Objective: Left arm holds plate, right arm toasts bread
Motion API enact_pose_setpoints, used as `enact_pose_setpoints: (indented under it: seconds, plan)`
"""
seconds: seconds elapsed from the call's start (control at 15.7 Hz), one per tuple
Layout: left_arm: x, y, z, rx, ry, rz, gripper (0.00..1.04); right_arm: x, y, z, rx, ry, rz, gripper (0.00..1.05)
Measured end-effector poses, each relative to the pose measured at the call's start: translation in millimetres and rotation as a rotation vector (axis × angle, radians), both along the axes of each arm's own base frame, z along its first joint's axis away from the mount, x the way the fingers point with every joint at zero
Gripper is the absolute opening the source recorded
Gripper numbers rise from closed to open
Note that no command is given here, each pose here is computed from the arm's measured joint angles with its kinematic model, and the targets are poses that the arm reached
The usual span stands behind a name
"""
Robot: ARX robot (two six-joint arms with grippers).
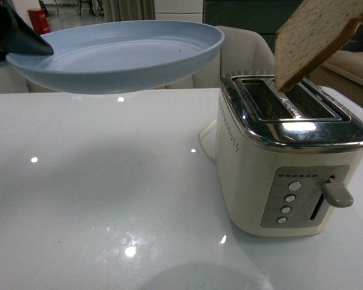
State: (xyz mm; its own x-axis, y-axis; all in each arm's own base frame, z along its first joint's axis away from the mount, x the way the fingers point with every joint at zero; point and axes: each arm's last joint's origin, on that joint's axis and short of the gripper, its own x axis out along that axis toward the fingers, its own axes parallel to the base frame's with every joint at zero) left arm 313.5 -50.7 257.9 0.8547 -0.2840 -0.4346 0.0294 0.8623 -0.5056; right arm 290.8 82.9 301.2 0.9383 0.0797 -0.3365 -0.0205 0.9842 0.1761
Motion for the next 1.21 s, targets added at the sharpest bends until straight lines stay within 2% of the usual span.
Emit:
enact_pose_setpoints:
  seconds: [0.64,0.89,1.21]
  plan:
    - [0,0,0,0.0,0.0,0.0,0.03,6,11,-27,-0.031,0.072,0.06,0.02]
    - [0,0,0,0.0,0.0,0.0,0.03,11,13,-39,-0.045,0.157,0.075,0.02]
    - [0,0,0,0.0,0.0,0.0,0.03,26,19,-39,-0.038,0.225,0.086,0.02]
